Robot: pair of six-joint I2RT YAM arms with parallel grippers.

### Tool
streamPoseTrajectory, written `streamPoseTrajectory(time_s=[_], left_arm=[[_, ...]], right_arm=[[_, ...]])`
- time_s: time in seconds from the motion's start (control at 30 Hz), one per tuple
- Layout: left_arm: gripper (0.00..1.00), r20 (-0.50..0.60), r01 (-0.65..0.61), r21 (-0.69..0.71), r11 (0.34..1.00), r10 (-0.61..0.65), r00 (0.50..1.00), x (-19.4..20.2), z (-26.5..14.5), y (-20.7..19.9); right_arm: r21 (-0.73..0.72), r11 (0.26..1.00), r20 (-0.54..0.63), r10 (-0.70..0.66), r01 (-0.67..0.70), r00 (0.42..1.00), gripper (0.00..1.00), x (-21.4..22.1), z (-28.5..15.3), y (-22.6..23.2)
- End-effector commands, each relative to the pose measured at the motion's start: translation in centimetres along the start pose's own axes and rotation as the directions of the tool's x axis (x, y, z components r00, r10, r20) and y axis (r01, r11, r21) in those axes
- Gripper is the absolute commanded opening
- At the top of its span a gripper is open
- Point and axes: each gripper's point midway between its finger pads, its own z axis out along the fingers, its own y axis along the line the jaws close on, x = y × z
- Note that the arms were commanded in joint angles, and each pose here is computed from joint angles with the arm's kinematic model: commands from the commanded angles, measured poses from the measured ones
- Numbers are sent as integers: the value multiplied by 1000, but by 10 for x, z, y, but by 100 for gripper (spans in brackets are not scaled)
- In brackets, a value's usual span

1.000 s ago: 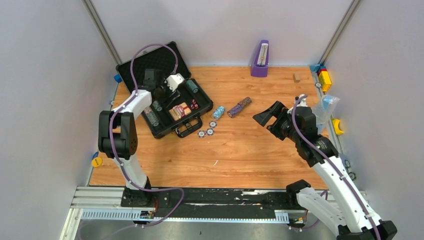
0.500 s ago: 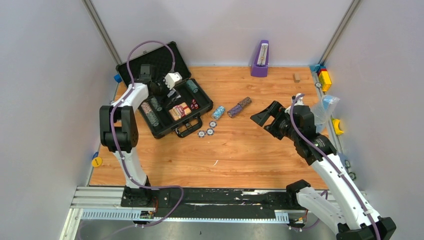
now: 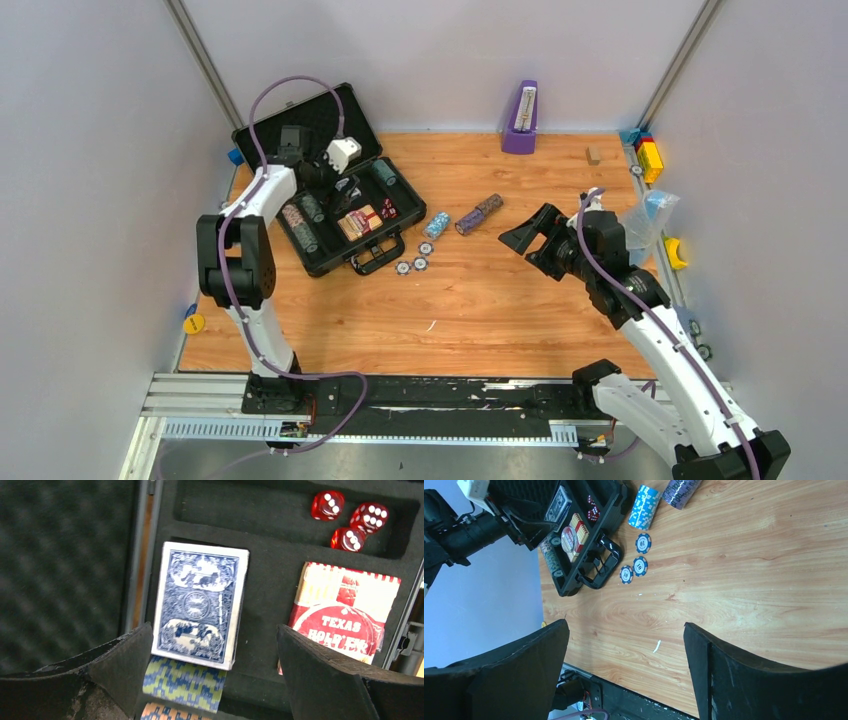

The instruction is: Pack up texas hold em set

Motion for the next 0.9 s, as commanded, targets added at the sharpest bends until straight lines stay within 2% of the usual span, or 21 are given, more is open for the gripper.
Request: streamPoseTrajectory(time_s=[0.0,0.1,0.13,0.17,0.3,0.37,0.4,0.43,0.47,0.5,0.53,0.63,0.67,0.7,0.73,0.77,0.8,0.83,0.87], left_arm=[[100,90,177,-169,970,-164,982,-40,-36,26],[100,48,315,-246,917,-313,949,-29,-37,36],[100,45,380,-287,880,-384,922,-24,-39,40],[100,44,395,-302,868,-401,915,-22,-40,42],[100,56,518,-436,736,-553,831,-3,-50,49],[100,68,542,-478,692,-586,807,7,-54,50],[100,121,552,-483,680,-572,811,-2,-61,54],[100,113,555,-478,681,-579,808,8,-57,46],[100,195,563,-475,677,-543,817,-8,-70,51],[100,200,572,-478,666,-552,810,2,-69,44],[100,297,588,-486,646,-511,807,-15,-89,51],[100,412,638,-471,610,-487,770,-18,-103,45],[100,444,663,-447,601,-494,747,-23,-108,43],[100,454,693,-458,557,-524,721,-14,-107,42],[100,495,772,-435,464,-593,635,-9,-105,42],[100,488,793,-468,389,-634,600,7,-100,44],[98,484,800,-457,389,-646,590,5,-97,46],[95,410,790,-455,411,-691,595,16,-80,39],[85,418,806,-440,396,-704,574,6,-82,44]], right_arm=[[-40,999,31,-16,17,999,86,-7,3,8],[-32,999,23,-8,9,1000,86,-6,7,6],[-30,1000,17,-7,7,1000,85,-5,8,6],[-29,1000,13,-5,5,1000,85,-4,9,5],[-14,1000,4,6,-5,1000,85,0,14,-2],[-8,1000,15,19,-19,1000,85,1,17,-6],[-5,1000,16,28,-27,999,85,2,18,-8],[-5,999,16,35,-35,999,85,3,19,-8],[-5,999,15,37,-37,999,86,3,20,-9],[-6,999,11,36,-36,999,86,4,21,-10],[-4,999,9,34,-34,999,86,4,22,-10],[3,1000,8,30,-30,1000,85,4,23,-11],[4,1000,10,30,-30,1000,85,4,23,-12],[5,1000,11,30,-30,999,85,4,23,-12],[4,999,12,32,-32,999,85,4,23,-12],[3,999,11,35,-35,999,85,5,22,-12],[1,999,11,37,-37,999,85,5,22,-12],[-2,999,8,38,-38,999,85,6,21,-12],[-6,999,8,37,-37,999,85,6,21,-11]])
